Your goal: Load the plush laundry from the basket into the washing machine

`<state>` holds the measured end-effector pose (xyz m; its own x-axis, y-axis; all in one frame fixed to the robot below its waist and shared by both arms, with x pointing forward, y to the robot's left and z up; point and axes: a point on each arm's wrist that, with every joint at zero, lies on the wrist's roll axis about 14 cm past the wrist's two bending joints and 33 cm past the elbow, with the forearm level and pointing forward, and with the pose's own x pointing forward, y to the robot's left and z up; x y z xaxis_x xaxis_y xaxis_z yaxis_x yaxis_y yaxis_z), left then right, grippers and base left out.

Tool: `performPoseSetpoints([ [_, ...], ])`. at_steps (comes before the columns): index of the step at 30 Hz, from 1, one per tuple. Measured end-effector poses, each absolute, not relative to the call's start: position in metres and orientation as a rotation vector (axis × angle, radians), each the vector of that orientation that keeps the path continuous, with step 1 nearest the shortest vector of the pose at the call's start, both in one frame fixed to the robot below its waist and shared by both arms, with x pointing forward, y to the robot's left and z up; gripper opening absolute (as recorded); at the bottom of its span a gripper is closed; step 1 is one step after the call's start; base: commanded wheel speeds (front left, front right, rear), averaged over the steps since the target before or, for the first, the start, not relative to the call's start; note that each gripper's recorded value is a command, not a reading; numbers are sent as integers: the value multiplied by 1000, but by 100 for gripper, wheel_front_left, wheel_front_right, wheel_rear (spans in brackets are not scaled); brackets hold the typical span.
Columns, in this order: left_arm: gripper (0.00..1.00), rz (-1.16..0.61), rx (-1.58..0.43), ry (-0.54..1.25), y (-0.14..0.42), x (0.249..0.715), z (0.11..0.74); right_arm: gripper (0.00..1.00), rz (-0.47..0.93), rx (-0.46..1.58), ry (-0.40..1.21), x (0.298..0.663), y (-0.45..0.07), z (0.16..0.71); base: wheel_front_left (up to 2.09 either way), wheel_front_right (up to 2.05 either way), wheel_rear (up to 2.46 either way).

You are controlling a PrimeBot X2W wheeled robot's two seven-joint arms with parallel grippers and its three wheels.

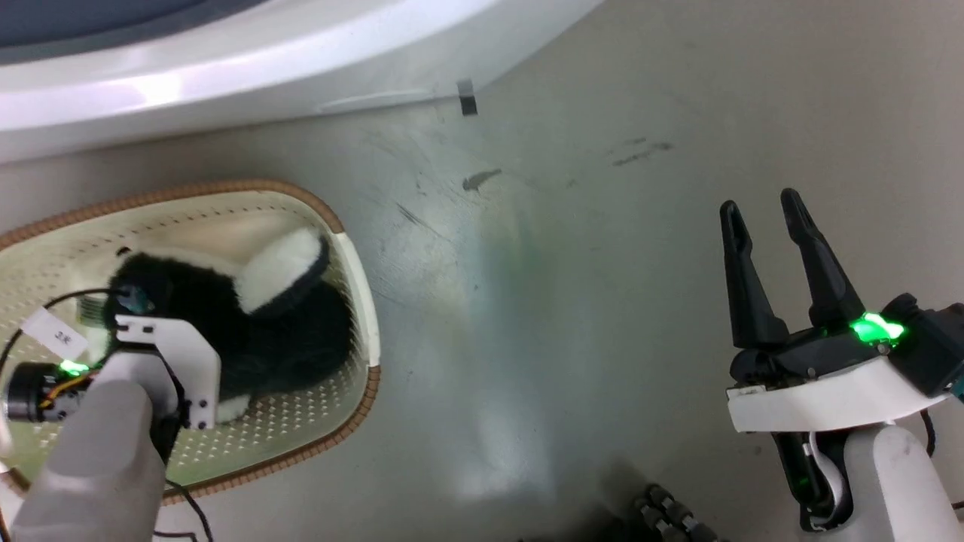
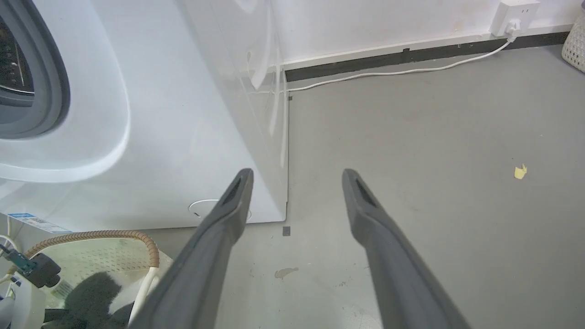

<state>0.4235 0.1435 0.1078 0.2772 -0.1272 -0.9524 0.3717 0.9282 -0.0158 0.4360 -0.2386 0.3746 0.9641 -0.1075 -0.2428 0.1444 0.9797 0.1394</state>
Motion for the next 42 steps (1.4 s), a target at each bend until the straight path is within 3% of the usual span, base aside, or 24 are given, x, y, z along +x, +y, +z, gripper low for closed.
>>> performPoseSetpoints([
  [5, 100, -347, 234, 1286, 142, 422, 91, 100, -148, 162, 250, 436, -244, 366, 0, 0, 0],
  [6, 86, -348, 230, 1291, 142, 423, 88, 100, -150, 161, 249, 437, -245, 365, 0, 0, 0],
  [7, 0, -348, 226, 1297, 142, 423, 85, 100, -151, 159, 248, 438, -246, 364, 0, 0, 0],
  [20, 0, -329, 171, 1262, 136, 426, 87, 100, -169, 152, 195, 442, -254, 377, 0, 0, 0],
  [37, 0, -266, 56, 892, 127, 421, 203, 100, -120, 126, 17, 417, -240, 460, 0, 0, 0],
  [42, 0, -232, 9, 713, 127, 440, 255, 100, -87, 135, -61, 413, -230, 489, 0, 0, 0],
])
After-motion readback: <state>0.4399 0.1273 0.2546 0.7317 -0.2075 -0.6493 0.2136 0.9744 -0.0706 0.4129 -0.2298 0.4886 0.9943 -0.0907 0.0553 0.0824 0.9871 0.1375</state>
